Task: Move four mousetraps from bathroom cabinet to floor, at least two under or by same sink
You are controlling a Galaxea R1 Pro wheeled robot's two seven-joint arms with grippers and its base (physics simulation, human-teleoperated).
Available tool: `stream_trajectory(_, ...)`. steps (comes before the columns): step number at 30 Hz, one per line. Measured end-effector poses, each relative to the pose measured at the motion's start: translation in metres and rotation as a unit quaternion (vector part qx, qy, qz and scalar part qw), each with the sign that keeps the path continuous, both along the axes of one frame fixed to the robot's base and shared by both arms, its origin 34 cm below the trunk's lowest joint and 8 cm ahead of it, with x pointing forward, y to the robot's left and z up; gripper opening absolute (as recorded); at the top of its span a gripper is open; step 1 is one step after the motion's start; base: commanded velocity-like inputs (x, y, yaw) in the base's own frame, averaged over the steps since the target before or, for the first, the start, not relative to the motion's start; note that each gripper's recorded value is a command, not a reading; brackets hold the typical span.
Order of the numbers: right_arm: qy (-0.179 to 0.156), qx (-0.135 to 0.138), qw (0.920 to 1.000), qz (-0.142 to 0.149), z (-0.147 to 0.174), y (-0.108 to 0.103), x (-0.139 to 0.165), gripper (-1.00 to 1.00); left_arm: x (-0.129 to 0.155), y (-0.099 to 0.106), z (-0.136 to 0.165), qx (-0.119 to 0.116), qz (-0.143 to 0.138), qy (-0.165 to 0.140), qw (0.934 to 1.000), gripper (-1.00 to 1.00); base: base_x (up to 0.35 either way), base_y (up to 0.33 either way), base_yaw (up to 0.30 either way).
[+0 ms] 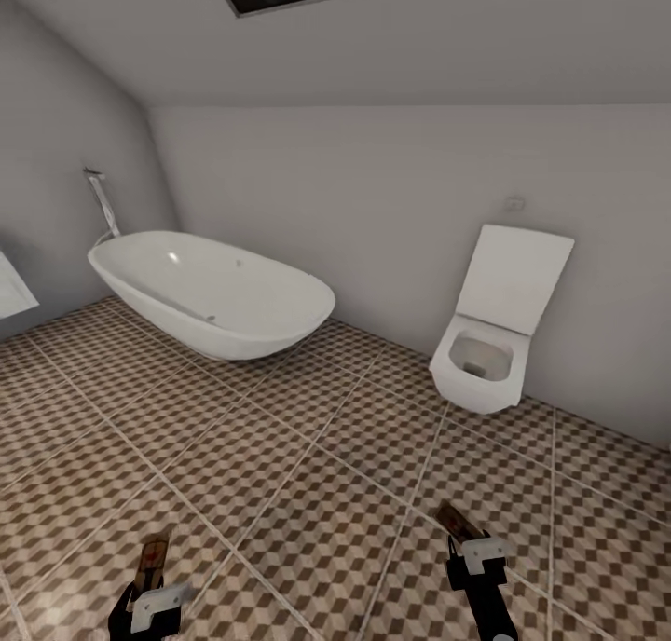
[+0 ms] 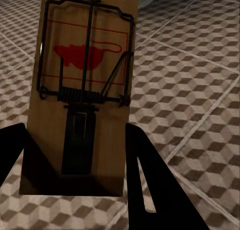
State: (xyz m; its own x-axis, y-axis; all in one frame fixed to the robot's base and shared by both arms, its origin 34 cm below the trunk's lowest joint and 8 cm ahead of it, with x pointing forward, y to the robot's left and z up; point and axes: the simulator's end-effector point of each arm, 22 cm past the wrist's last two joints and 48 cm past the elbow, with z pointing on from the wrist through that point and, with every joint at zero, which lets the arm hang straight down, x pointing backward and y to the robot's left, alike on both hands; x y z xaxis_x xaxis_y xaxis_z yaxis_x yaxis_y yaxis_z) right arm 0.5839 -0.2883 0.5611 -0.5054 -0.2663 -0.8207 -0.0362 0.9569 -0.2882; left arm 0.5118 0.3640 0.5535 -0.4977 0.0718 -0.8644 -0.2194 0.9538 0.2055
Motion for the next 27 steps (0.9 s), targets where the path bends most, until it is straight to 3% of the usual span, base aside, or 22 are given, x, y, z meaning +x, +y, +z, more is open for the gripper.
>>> stream_trajectory(27, 0.0, 0.0, 1.0, 0.0, -0.0001, 0.0001, -0.0001, -1.0, 0.0001, -0.0005, 0.0, 0.0, 0.0, 0.0, 1.0, -1.0, 0.0, 0.0, 0.26)
